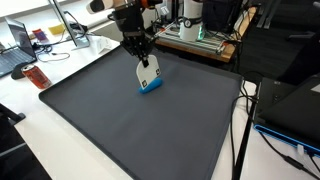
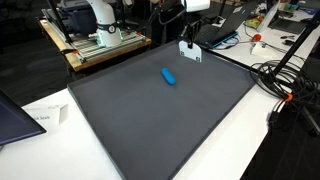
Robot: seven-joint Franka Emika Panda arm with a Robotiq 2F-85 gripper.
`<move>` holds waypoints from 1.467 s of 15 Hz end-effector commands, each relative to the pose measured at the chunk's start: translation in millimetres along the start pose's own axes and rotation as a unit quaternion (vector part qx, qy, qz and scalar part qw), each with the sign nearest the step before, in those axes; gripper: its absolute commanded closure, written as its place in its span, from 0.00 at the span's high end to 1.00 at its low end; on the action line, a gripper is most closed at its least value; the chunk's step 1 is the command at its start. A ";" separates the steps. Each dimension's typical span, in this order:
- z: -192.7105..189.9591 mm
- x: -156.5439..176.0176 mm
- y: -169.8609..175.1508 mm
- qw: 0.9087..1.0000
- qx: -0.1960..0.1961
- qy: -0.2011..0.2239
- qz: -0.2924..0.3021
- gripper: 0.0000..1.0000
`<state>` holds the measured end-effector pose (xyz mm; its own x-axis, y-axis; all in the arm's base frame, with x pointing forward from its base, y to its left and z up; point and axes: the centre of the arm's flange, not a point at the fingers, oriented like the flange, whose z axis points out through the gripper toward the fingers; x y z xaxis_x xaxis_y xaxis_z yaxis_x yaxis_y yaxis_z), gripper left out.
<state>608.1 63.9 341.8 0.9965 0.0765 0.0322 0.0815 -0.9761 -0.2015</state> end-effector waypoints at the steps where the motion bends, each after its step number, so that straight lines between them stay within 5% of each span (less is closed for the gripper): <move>1: 16.2 -6.3 -3.9 1.000 0.005 0.017 0.024 0.01; 11: 29.5 -4.5 -0.9 0.999 0.000 0.000 0.037 0.04; 22: 99.8 5.5 19.2 0.993 -0.011 -0.010 0.120 0.01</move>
<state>610.8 66.3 252.7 0.9943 -0.1037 -0.0242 -0.1064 -0.9756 -0.1919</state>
